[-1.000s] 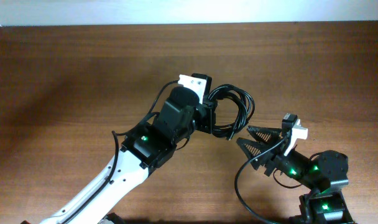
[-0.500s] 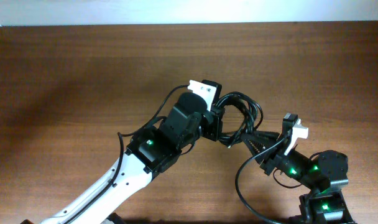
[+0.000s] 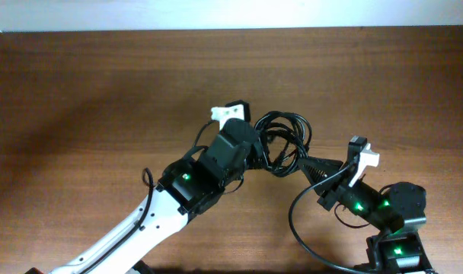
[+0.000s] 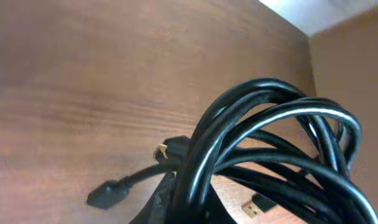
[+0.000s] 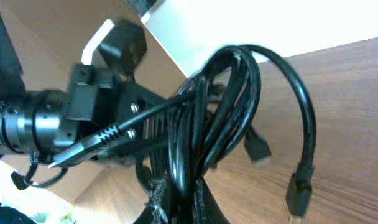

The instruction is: Untangle cables

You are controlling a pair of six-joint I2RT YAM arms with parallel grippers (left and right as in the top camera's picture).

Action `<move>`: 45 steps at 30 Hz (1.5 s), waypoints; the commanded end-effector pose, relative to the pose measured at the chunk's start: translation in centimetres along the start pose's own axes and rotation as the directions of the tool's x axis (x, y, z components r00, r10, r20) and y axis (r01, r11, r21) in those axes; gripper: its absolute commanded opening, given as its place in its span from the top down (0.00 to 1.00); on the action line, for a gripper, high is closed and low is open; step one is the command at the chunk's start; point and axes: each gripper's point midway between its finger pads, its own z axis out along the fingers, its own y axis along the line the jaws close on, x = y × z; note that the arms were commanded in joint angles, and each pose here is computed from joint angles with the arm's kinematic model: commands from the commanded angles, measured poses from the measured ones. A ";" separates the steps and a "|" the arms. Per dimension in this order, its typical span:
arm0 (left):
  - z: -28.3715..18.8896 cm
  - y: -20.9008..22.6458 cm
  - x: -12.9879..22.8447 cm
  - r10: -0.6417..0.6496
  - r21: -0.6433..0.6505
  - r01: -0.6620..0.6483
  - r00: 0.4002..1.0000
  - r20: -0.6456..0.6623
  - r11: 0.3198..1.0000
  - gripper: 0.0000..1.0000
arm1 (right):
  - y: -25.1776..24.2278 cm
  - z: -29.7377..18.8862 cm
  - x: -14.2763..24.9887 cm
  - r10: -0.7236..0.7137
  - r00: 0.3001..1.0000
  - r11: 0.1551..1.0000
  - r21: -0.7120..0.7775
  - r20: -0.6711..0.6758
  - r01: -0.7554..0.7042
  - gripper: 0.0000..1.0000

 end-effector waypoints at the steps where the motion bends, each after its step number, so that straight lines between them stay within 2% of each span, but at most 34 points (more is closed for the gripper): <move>1: -0.5 2.3 -1.7 -0.256 -0.086 0.266 0.961 0.108 0.960 1.00 | 1.1 -0.1 -0.8 0.000 1.000 0.999 -0.035 0.010 0.001 0.96; 6: -0.6 3.8 -0.5 -0.373 -0.147 0.384 0.923 0.095 0.912 1.00 | 0.5 -0.1 -1.2 0.073 0.997 0.997 -0.006 0.035 -0.073 0.96; 11: -0.6 3.6 -0.6 -0.442 -0.131 0.453 0.891 0.106 0.882 1.00 | -3.2 -0.4 0.1 0.189 0.981 0.965 0.174 0.047 -0.194 0.96; 14: -0.5 2.5 -1.3 -0.451 -0.078 0.459 0.886 0.108 0.885 1.00 | -3.6 -0.5 0.4 0.201 0.979 0.960 0.192 0.043 -0.206 0.96; 19: -0.7 -1.4 -4.6 -0.470 0.125 0.455 0.869 0.155 0.882 1.00 | -3.8 -0.5 0.7 0.208 0.978 0.957 0.199 0.034 -0.210 0.96; 20: -0.8 -1.5 -4.9 -0.409 0.120 0.392 0.896 0.176 0.912 1.00 | -3.8 -0.5 0.7 0.207 0.978 0.957 0.199 0.034 -0.210 0.89; 21: -0.8 -1.4 -4.8 -0.340 0.105 0.326 0.922 0.183 0.940 1.00 | -3.8 -0.5 0.7 0.207 0.978 0.957 0.199 0.035 -0.210 0.57; 22: -0.8 -1.3 -4.7 -0.282 0.088 0.270 0.941 0.187 0.959 1.00 | -3.8 -0.5 0.7 0.207 0.978 0.957 0.199 0.035 -0.210 0.43; 23: -0.7 -0.7 -4.2 -0.149 0.034 0.146 0.972 0.180 0.989 1.00 | -3.7 -0.5 0.7 0.205 0.978 0.958 0.198 0.036 -0.208 0.34; 25: -0.6 -0.1 -3.7 -0.069 -0.007 0.071 0.984 0.165 0.997 1.00 | -3.7 -0.5 0.6 0.205 0.978 0.958 0.197 0.037 -0.208 0.31; 29: -0.5 1.5 -2.4 0.062 -0.088 -0.053 0.993 0.105 0.995 1.00 | -3.5 -0.4 0.4 0.195 0.980 0.962 0.187 0.039 -0.199 0.30; 31: -0.4 0.7 -1.9 0.106 -0.048 -0.103 0.992 0.073 0.994 1.00 | -2.2 -0.2 0.2 0.108 0.994 0.987 0.121 0.012 -0.109 0.30; 33: -0.3 -0.2 -1.5 0.145 0.000 -0.145 0.988 0.049 0.989 1.00 | -1.8 -0.2 0.0 0.094 0.996 0.990 0.101 0.012 -0.094 0.31; 35: -0.4 -1.4 -1.3 0.174 0.060 -0.176 0.984 0.037 0.983 1.00 | -1.7 -0.2 0.1 0.094 0.996 0.991 0.100 0.011 -0.094 0.36; 38: -0.4 -1.8 -1.1 0.175 0.080 -0.177 0.984 0.030 0.981 1.00 | -1.7 -0.2 0.1 0.094 0.996 0.991 0.097 0.009 -0.094 0.42; 41: -0.4 -2.2 -0.8 0.175 0.104 -0.176 0.984 0.018 0.979 1.00 | -1.7 -0.2 0.1 0.094 0.996 0.991 0.097 0.009 -0.094 0.57; 43: -0.4 -2.3 -0.7 0.175 0.110 -0.176 0.984 0.013 0.978 1.00 | -1.7 -0.2 0.1 0.094 0.996 0.991 0.097 0.009 -0.094 0.61; 44: -0.4 -2.3 -0.7 0.175 0.109 -0.176 0.984 0.013 0.978 1.00 | -1.7 -0.2 0.1 0.093 0.996 0.991 0.097 0.009 -0.094 0.66; 45: -0.4 -2.3 -0.7 0.175 0.109 -0.176 0.984 0.014 0.978 1.00 | -1.6 -0.2 0.1 0.093 0.996 0.991 0.095 0.008 -0.094 0.79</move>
